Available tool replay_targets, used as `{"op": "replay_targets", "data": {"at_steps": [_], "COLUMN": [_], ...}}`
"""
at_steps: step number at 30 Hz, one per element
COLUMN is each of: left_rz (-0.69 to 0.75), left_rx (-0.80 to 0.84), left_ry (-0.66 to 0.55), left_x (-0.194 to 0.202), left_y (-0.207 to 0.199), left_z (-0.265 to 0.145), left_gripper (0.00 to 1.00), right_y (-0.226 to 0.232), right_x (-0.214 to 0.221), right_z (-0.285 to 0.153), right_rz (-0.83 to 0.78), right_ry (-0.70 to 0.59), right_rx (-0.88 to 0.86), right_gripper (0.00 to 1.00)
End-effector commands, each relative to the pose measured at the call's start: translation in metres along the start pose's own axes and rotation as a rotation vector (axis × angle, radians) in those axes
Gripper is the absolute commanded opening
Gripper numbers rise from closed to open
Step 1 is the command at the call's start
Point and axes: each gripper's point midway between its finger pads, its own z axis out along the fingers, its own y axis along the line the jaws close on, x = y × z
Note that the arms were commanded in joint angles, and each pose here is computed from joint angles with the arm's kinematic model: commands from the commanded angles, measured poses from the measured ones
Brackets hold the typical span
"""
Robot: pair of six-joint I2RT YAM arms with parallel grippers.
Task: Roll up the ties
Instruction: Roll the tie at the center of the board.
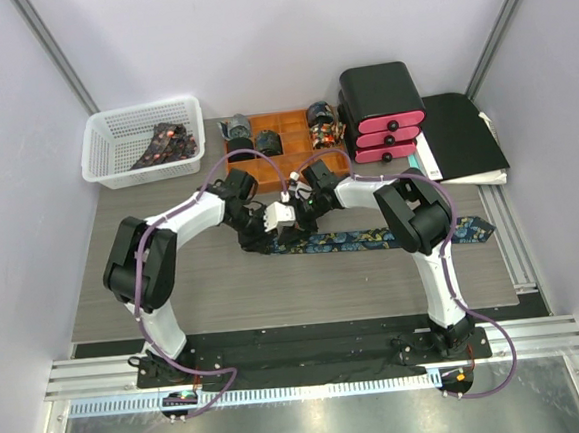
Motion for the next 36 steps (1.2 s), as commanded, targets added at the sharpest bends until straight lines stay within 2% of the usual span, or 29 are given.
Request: {"op": "replay_targets", "data": {"at_steps": [1, 7, 16, 19, 27, 29, 30, 31, 33, 36], "left_rz": [0.043, 0.022, -0.047, -0.073, -0.119, -0.124, -0.121, -0.122, -0.117, -0.119], "left_rx": [-0.014, -0.013, -0.034, -0.027, 0.017, 0.019, 0.02, 0.022, 0.019, 0.024], "left_ry": [-0.094, -0.059, 0.078, 0.139, 0.208, 0.21, 0.209, 0.211, 0.206, 0.209], "left_x": [-0.042, -0.046, -0.036, -0.021, 0.013, 0.015, 0.016, 0.017, 0.015, 0.016], "left_y": [0.0, 0.001, 0.006, 0.003, -0.024, -0.026, -0.027, -0.027, -0.026, -0.026], "left_z": [-0.004, 0.018, 0.036, 0.039, 0.045, 0.046, 0.046, 0.047, 0.046, 0.047], "left_gripper": [0.36, 0.36, 0.34, 0.31, 0.27, 0.27, 0.27, 0.27, 0.26, 0.26], "right_y": [-0.018, -0.015, 0.015, 0.027, 0.038, 0.044, 0.043, 0.057, 0.063, 0.073], "right_x": [-0.008, -0.007, -0.009, -0.01, -0.023, -0.035, -0.031, -0.045, -0.057, -0.079], "right_z": [0.012, 0.013, 0.007, -0.001, -0.023, -0.035, -0.038, -0.049, -0.069, -0.091], "right_rz": [-0.01, -0.002, 0.017, 0.027, 0.075, 0.067, 0.153, 0.092, 0.179, 0.146], "right_ry": [-0.032, -0.032, -0.039, -0.042, -0.062, -0.109, -0.104, -0.175, -0.254, -0.345], "right_rx": [0.067, 0.055, -0.073, -0.114, -0.193, -0.251, -0.275, -0.35, -0.42, -0.481], "right_gripper": [0.01, 0.01, 0.01, 0.04, 0.19, 0.24, 0.26, 0.28, 0.36, 0.41]}}
